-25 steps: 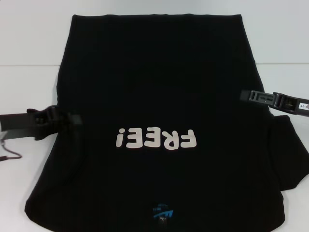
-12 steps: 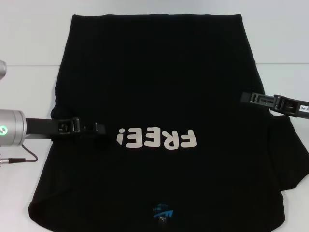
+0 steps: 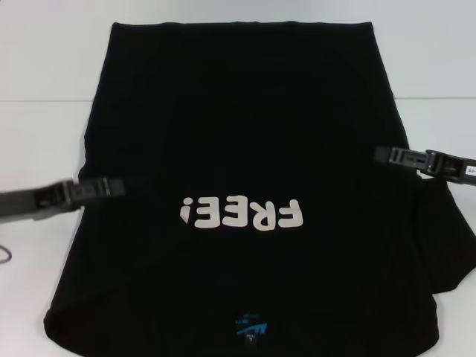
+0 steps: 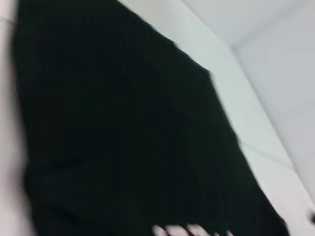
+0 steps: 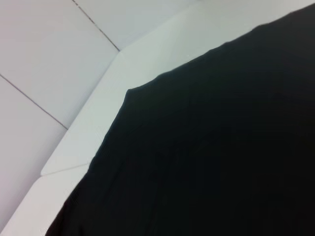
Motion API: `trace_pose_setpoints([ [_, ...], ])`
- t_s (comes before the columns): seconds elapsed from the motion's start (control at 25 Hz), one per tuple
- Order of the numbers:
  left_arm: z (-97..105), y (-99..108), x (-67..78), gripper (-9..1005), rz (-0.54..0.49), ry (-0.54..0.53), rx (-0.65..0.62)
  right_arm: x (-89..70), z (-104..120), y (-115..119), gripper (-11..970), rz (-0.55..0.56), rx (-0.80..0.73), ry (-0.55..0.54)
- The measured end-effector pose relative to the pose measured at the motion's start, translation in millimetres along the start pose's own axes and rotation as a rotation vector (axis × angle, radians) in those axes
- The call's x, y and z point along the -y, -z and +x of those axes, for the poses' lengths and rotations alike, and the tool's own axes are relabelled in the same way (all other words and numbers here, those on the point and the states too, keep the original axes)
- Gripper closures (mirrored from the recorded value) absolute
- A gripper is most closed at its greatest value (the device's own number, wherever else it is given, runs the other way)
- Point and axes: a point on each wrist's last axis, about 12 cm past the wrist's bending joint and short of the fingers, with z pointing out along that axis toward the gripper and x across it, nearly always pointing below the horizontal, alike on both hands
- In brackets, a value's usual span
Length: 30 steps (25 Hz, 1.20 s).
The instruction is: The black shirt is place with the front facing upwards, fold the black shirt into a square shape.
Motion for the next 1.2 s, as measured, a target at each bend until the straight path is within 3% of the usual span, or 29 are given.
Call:
trace_pose_setpoints([
  [0.2, 30, -1, 14.1, 200, 0.163, -0.41, -0.038, 7.8, -3, 14, 55, -0.006, -0.019, -0.024],
  [0.32, 35, -2, 13.8, 198, 0.163, -0.505, -0.013, 10.4, -6, 28, 55, -0.022, -0.055, -0.037],
  [0.48, 32, 3, 8.9, 197, 0.143, -0.433, 0.042, 14.9, -16, 53, 56, -0.006, -0.15, -0.116],
  [0.76, 28, 12, 6.0, 197, 0.135, -0.403, 0.109, 23.3, -29, 91, 58, 0.205, -0.301, -0.222],
  [1.2, 27, 8, 7.8, 196, 0.143, -0.398, 0.118, 31.5, -12, 83, 61, 0.29, -0.364, -0.216],
])
